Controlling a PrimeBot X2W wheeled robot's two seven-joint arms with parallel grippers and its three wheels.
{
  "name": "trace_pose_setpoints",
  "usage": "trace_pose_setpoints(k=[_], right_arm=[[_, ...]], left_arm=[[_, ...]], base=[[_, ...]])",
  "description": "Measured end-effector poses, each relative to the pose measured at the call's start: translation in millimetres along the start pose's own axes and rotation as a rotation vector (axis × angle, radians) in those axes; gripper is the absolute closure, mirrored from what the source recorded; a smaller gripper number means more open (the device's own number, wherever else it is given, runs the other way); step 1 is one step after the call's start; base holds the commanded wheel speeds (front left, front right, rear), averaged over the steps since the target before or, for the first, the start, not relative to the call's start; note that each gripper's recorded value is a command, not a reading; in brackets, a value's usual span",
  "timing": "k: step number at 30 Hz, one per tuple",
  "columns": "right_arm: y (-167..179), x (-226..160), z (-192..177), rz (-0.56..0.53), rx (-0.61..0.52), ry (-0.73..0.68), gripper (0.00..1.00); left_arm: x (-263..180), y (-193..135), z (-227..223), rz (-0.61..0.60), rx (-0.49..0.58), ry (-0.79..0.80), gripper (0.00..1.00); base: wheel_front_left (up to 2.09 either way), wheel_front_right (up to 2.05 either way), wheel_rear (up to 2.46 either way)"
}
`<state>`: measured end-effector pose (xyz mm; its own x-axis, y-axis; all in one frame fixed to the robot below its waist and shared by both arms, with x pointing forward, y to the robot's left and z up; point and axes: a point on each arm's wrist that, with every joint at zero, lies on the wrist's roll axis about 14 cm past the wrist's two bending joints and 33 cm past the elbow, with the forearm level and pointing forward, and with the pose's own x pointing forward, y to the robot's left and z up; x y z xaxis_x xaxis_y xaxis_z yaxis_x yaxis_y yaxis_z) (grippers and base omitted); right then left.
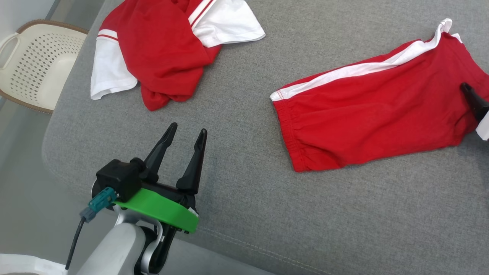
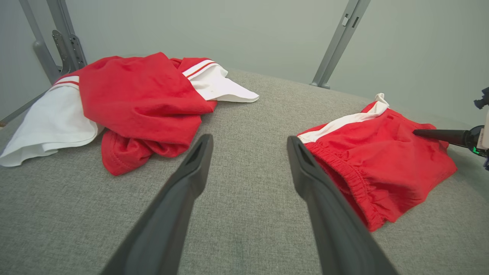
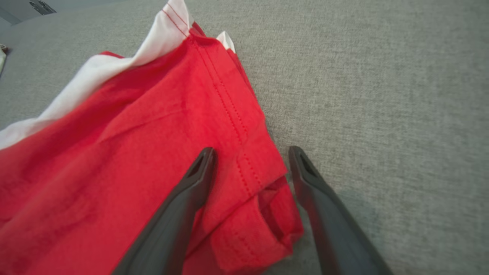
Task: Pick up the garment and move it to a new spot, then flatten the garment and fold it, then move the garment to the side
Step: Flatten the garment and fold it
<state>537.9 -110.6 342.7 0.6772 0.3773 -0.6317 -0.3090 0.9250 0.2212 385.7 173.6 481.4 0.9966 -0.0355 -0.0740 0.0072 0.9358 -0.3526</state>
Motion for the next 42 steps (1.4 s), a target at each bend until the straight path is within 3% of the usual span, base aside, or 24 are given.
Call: trace_pose_setpoints(k=[11, 12, 14, 15, 25, 42], right_arm=[[0, -1, -11, 0.007, 0.011, 0.078, 0.00], [4, 0, -11, 0.019, 0.026, 0.086, 0.38], [9, 1, -11, 0.043, 0.061, 0.091, 0.90], [12, 2, -11, 0.056, 0.080, 0.091, 1.00], [26, -2, -5, 0.117, 0.205, 0.066, 1.00], [3, -59, -21, 0.088, 0.447, -0.051, 1.00]], left_arm=[[2, -2, 0, -0.006, -0.005, -0.007, 0.00], [2, -2, 0, -0.007, -0.005, -0.007, 0.00], [2, -2, 0, -0.007, -0.005, -0.007, 0.00], [2, -2, 0, -0.006, -0.005, -0.006, 0.00], [5, 1, 4, 0.003, -0.004, -0.020, 0.00], [14, -27, -9, -0.093, -0.030, 0.003, 0.00]], base=[[0.00, 0.00, 0.00], [0.00, 0.00, 0.00], [0.00, 0.00, 0.00], [0.00, 0.00, 0.00], [0.00, 0.00, 0.00], [0.00, 0.00, 0.00]])
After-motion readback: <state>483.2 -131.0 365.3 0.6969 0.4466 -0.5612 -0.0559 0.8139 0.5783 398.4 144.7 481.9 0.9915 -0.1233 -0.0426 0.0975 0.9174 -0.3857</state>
